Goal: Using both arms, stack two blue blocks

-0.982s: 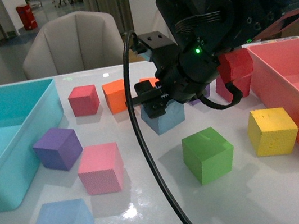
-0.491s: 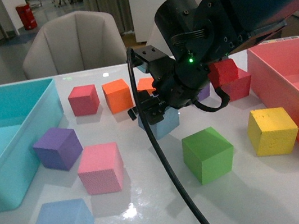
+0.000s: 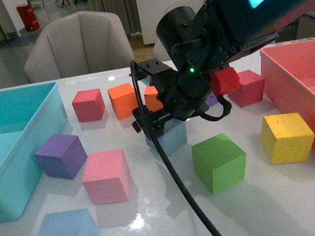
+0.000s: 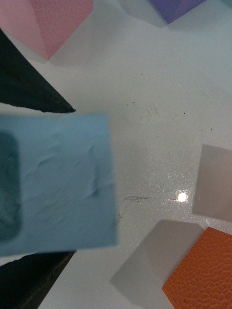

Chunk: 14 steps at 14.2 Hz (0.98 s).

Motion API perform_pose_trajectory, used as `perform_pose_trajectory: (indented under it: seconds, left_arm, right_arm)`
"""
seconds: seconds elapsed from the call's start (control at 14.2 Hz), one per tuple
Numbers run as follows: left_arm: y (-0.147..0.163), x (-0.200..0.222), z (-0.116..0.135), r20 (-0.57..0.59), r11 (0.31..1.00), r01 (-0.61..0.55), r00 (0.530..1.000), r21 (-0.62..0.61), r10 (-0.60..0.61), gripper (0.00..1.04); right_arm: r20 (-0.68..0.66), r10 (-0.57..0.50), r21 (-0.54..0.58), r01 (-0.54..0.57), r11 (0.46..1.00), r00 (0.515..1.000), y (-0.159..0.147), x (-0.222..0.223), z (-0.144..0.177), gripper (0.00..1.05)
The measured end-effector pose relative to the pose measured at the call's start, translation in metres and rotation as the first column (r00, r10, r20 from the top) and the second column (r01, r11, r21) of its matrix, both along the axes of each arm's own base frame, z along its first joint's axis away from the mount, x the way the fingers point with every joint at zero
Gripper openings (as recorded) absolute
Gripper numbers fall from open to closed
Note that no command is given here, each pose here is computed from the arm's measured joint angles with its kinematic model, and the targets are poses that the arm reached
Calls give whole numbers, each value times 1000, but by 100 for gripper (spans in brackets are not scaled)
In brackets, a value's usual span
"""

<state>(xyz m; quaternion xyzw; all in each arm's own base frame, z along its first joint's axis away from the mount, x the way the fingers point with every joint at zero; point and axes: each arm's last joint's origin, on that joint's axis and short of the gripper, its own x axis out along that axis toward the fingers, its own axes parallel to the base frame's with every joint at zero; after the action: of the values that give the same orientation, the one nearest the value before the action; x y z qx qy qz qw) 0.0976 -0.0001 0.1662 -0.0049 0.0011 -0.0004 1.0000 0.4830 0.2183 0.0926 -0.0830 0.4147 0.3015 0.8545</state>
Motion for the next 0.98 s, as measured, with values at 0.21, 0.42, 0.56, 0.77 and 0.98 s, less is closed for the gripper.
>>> perform_pose_trajectory:
  seconds: [0.21, 0.42, 0.56, 0.77, 0.98]
  left_arm:
    - [0, 0, 0, 0, 1000, 0, 1000, 0, 0, 98]
    - [0, 0, 0, 0, 1000, 0, 1000, 0, 0, 98]
    - [0, 0, 0, 0, 1000, 0, 1000, 0, 0, 98]
    - [0, 0, 0, 0, 1000, 0, 1000, 0, 0, 98]
    - [0, 0, 0, 0, 1000, 0, 1000, 0, 0, 98]
  right_arm:
    - [13, -10, -11, 10, 1000, 1000, 0, 2, 2, 97]
    - [86, -28, 10, 27, 1000, 996, -4, -4, 33, 98]
    - [217, -101, 107, 79, 991, 971, -19, -21, 89, 98]
    - [318, -273, 194, 219, 956, 908, -46, -50, 123, 98]
    - [383, -397, 272, 309, 911, 834, -71, -94, 139, 98]
